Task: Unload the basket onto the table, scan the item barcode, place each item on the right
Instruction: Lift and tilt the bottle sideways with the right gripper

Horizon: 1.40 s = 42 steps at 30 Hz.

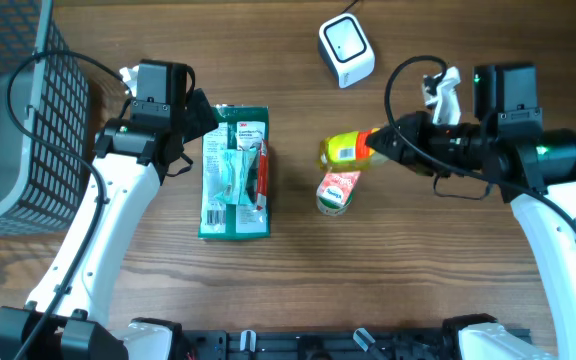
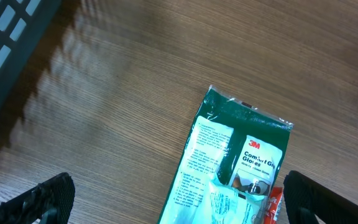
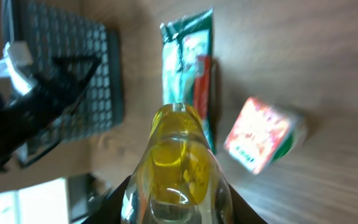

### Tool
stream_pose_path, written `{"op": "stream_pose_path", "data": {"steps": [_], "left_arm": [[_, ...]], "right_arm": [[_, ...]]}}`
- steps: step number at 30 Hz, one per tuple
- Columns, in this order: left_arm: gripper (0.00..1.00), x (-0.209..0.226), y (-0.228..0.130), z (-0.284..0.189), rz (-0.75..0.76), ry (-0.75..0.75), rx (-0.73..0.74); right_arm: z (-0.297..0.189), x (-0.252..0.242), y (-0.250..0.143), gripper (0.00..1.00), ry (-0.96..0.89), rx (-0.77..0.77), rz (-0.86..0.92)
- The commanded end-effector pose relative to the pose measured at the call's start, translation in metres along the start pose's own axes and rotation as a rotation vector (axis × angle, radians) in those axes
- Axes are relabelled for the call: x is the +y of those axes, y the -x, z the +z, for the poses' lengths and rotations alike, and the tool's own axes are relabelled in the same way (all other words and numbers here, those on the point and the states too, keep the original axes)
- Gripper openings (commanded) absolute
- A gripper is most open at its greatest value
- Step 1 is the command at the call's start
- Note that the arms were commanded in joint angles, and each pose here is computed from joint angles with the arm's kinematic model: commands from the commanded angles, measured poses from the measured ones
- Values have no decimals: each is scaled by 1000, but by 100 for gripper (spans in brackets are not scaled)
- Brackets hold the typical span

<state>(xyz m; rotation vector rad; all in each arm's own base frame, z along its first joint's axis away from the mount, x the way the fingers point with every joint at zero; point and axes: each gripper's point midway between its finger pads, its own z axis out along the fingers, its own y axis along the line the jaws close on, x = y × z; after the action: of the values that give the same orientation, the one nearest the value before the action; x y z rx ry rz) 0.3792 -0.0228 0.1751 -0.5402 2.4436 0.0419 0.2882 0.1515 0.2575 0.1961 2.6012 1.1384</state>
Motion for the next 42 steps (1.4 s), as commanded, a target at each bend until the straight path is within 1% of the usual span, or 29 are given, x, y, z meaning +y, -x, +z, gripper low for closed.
{"op": "stream_pose_path", "data": {"steps": [1, 11, 20, 22, 26, 42], "left_arm": [[100, 1, -1, 2, 13, 4, 5], [100, 1, -1, 2, 13, 4, 5], [100, 1, -1, 2, 13, 4, 5], [100, 1, -1, 2, 13, 4, 5], [100, 1, -1, 2, 13, 4, 5], [100, 1, -1, 2, 13, 4, 5]], "right_arm": [[-6, 18, -14, 4, 86, 57, 9], [-14, 47, -32, 4, 275, 140, -144], [-19, 60, -40, 4, 363, 174, -171], [-24, 69, -44, 4, 426, 189, -213], [-29, 78, -49, 4, 487, 212, -211], [-27, 76, -45, 4, 470, 195, -225]]}}
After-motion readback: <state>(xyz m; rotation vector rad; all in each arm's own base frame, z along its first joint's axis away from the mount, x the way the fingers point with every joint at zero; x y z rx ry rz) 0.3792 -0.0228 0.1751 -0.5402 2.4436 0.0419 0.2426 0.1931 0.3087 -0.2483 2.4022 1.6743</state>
